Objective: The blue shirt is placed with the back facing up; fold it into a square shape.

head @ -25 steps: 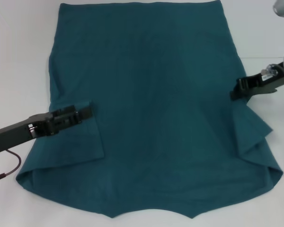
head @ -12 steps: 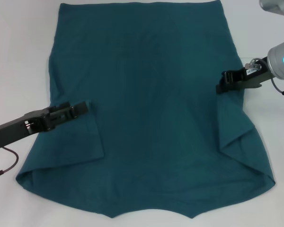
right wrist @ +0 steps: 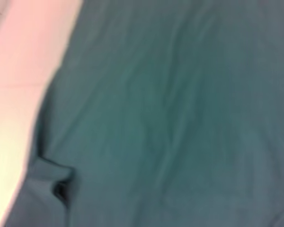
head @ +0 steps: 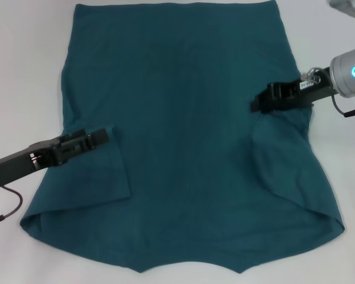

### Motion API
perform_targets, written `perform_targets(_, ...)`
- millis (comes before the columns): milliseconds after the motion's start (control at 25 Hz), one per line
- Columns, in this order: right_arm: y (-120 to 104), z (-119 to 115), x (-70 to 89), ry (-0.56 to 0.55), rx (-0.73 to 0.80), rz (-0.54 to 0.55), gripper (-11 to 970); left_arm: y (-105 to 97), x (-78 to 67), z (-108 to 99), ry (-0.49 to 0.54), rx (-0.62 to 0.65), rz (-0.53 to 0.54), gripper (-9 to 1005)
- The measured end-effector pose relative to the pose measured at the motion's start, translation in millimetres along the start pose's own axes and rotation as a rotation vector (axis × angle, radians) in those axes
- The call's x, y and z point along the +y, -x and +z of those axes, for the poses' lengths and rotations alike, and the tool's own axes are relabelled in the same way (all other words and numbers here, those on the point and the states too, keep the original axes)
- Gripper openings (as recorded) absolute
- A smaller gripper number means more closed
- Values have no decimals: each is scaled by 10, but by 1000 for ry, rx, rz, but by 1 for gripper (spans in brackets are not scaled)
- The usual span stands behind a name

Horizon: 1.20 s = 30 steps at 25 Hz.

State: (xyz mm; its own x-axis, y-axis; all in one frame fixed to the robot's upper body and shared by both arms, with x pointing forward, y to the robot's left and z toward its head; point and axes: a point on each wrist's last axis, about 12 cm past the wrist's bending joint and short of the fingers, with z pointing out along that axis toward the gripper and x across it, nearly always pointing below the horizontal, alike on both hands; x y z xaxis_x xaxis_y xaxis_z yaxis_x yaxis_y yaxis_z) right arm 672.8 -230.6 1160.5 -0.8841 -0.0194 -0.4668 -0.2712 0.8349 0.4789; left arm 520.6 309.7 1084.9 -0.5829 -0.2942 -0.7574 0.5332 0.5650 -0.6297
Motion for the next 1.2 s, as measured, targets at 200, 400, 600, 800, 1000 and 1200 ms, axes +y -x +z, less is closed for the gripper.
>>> perform_targets(200, -47, -135, -50, 145, -44, 44, 225, 10, 7, -23, 4, -17, -8, 905)
perform_targets(400, -139, -286, -188, 153, -4, 42, 457, 49, 46, -99, 27, -12, -138, 905)
perform_targets(600, -243, -489, -321, 154, 28, 35, 631, 97, 84, -383, 80, 82, -449, 904)
perform_targets(800, -297, -591, -377, 151, 30, 34, 667, 52, 125, -612, 208, 200, -601, 904)
perform_targets(1000, -326, -583, -396, 148, 33, 33, 667, 8, 170, -730, 265, 195, -657, 903)
perform_targets(1200, -334, -575, -394, 149, 32, 22, 667, -33, 240, -790, 342, 200, -680, 903)
